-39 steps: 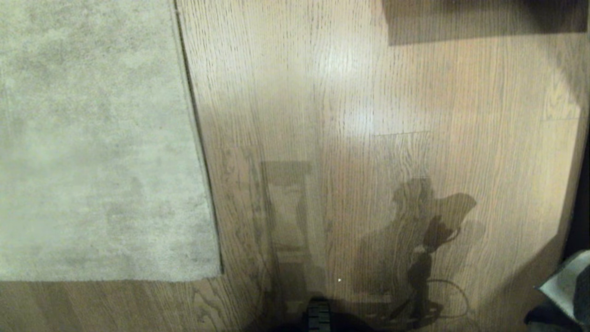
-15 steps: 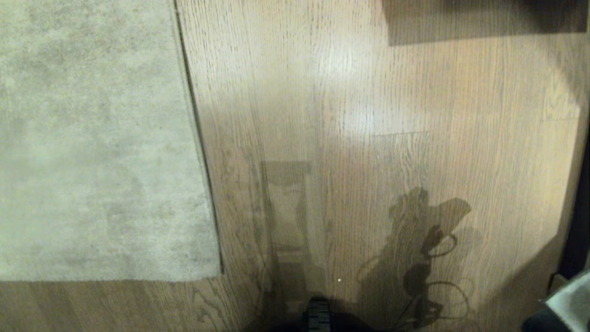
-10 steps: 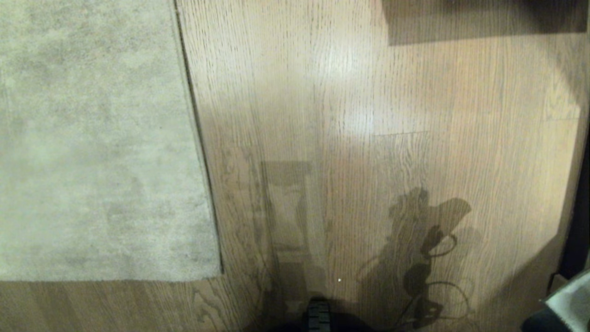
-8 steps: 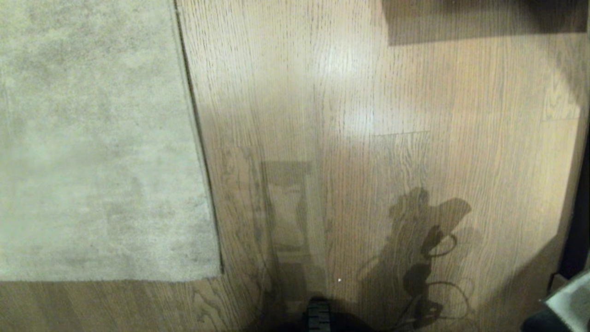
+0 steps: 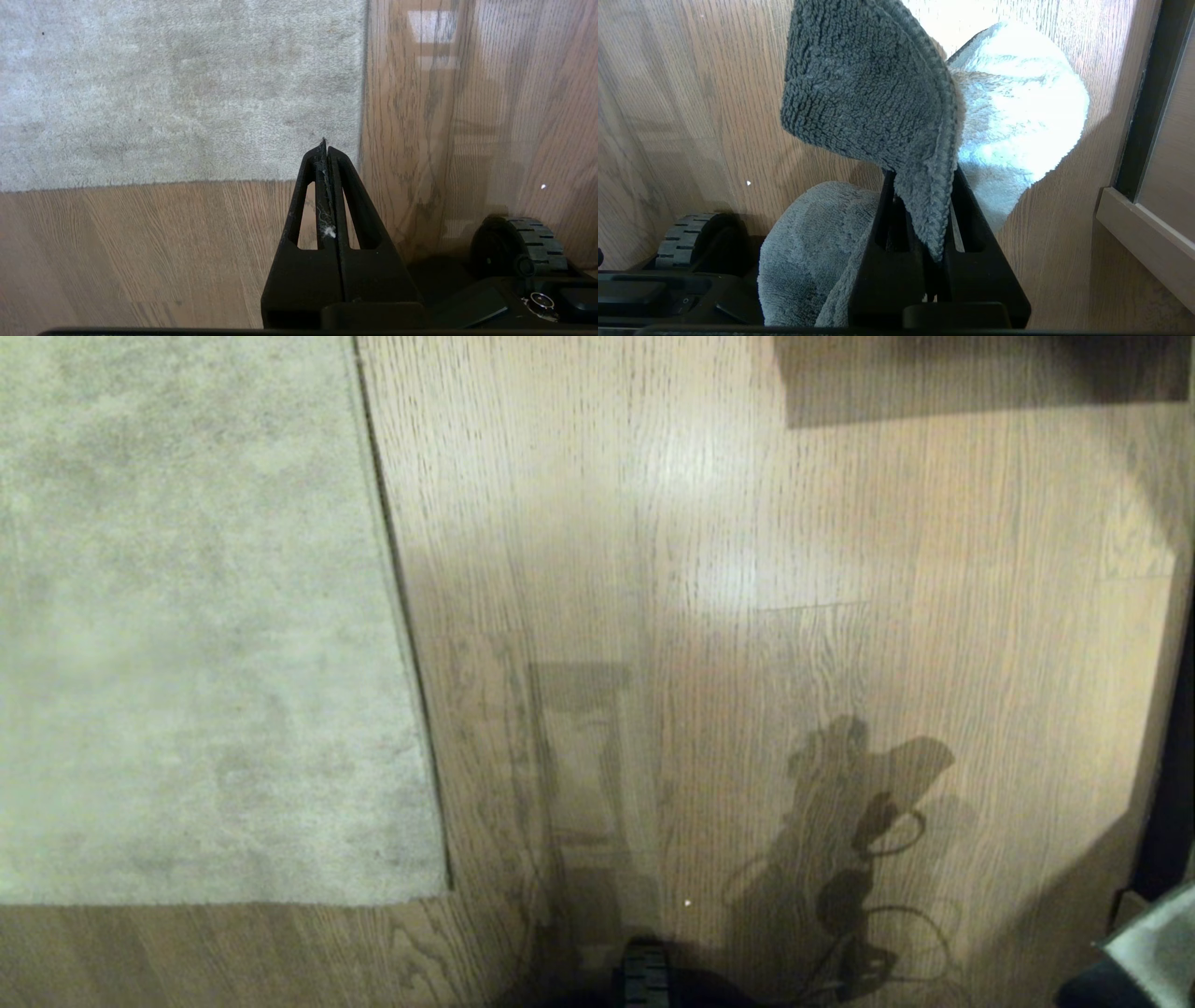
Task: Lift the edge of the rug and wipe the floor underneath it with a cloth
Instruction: Lift up the carpet
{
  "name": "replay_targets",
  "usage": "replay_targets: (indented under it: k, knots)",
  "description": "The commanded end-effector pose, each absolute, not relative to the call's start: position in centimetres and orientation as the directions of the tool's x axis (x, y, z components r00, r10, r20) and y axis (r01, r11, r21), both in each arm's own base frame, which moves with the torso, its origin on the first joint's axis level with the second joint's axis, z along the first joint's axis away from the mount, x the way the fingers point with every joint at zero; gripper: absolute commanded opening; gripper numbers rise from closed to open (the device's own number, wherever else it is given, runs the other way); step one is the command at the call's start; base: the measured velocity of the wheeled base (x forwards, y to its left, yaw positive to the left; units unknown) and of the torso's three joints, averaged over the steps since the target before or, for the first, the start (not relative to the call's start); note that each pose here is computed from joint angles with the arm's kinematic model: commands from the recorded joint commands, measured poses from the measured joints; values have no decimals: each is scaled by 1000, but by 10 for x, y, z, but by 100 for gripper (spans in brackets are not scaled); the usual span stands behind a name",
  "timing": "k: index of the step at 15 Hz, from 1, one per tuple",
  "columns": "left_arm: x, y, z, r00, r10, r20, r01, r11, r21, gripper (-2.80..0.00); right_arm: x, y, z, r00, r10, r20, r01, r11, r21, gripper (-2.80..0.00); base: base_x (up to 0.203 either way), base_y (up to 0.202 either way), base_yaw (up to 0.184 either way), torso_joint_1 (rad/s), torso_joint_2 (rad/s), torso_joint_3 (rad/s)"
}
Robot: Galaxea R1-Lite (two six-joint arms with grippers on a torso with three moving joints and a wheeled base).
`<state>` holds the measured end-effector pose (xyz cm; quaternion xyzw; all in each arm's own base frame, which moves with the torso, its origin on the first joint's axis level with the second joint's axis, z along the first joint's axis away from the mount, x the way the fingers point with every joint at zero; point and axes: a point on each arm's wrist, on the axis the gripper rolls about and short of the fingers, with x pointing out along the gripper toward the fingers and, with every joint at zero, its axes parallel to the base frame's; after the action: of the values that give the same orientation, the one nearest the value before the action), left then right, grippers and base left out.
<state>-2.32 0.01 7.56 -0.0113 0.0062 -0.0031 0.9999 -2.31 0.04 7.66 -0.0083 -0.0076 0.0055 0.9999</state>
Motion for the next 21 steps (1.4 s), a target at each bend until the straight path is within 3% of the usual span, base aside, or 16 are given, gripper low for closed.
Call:
replay_targets:
  k: [1, 16, 21]
  knots:
    - [-23, 0, 76, 1000, -6, -12, 6, 1000, -23, -280, -23, 0, 77, 1000, 12, 12, -12, 1000, -17, -280, 0, 0, 0, 0, 0, 0]
    - [-23, 0, 76, 1000, -6, -15, 6, 1000, -26, -280, -23, 0, 77, 1000, 11, 12, -11, 1000, -17, -280, 0, 0, 0, 0, 0, 0]
    - [-15, 0, 78, 988, -8, -152, 4, 1000, -24, -280, -23, 0, 77, 1000, 11, 12, -11, 1000, -17, -280, 0, 0, 0, 0, 0, 0]
